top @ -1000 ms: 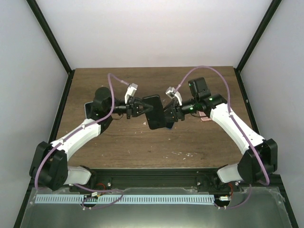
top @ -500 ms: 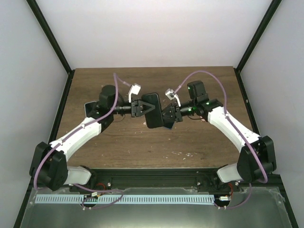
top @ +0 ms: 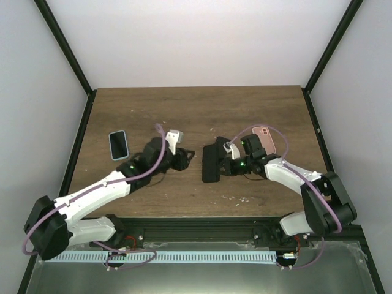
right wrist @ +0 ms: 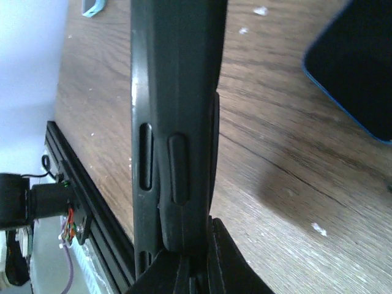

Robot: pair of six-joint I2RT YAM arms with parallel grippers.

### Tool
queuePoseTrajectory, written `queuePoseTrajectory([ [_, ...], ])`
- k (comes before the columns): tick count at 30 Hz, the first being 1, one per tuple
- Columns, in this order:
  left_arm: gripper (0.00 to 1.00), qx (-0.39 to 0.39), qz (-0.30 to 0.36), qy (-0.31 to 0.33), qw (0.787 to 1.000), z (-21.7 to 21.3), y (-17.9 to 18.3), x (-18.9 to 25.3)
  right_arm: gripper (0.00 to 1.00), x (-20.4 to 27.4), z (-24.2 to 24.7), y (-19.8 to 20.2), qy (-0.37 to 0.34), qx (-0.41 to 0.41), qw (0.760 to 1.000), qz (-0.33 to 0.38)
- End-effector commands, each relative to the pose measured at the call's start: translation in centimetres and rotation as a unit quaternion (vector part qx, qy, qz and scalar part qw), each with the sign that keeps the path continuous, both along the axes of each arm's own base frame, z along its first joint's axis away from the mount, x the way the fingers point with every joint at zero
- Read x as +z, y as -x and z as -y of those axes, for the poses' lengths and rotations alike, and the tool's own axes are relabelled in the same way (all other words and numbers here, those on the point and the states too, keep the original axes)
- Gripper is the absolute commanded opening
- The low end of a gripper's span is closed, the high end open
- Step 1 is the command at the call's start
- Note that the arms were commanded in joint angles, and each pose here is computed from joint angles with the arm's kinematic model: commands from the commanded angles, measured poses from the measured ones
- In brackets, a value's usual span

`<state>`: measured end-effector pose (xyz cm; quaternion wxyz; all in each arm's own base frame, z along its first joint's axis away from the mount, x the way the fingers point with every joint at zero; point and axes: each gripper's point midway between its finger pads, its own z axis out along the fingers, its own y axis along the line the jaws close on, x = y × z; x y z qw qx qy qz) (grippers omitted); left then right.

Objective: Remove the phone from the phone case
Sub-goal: Remove the phone case from the phone.

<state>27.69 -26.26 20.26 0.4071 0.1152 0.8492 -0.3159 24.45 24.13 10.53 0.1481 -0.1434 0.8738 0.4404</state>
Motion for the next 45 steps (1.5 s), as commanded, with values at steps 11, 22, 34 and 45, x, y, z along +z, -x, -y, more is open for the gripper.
queuePoseTrajectory([
  [11,0.54,-0.005,0.014,-0.179,0.984,2.0,2.9,-7.9,0.01,-1.0,-1.8,-2.9,-0.042,-0.055,0.995,-0.067],
  [22,0.56,-0.066,0.095,-0.283,0.952,6.1,4.3,-9.8,0.01,-4.9,-3.7,-3.6,-0.018,-0.047,0.983,-0.179],
  [34,0.53,-0.049,0.097,-0.376,0.92,6.2,2.5,-13.5,0.01,-5.0,-3.9,-3.4,-0.027,-0.038,0.982,-0.184],
  [45,0.41,0.01,0.134,-0.463,0.876,4.0,0.4,-14.9,0.01,-5.2,-4.0,-3.4,-0.026,-0.033,0.981,-0.187],
])
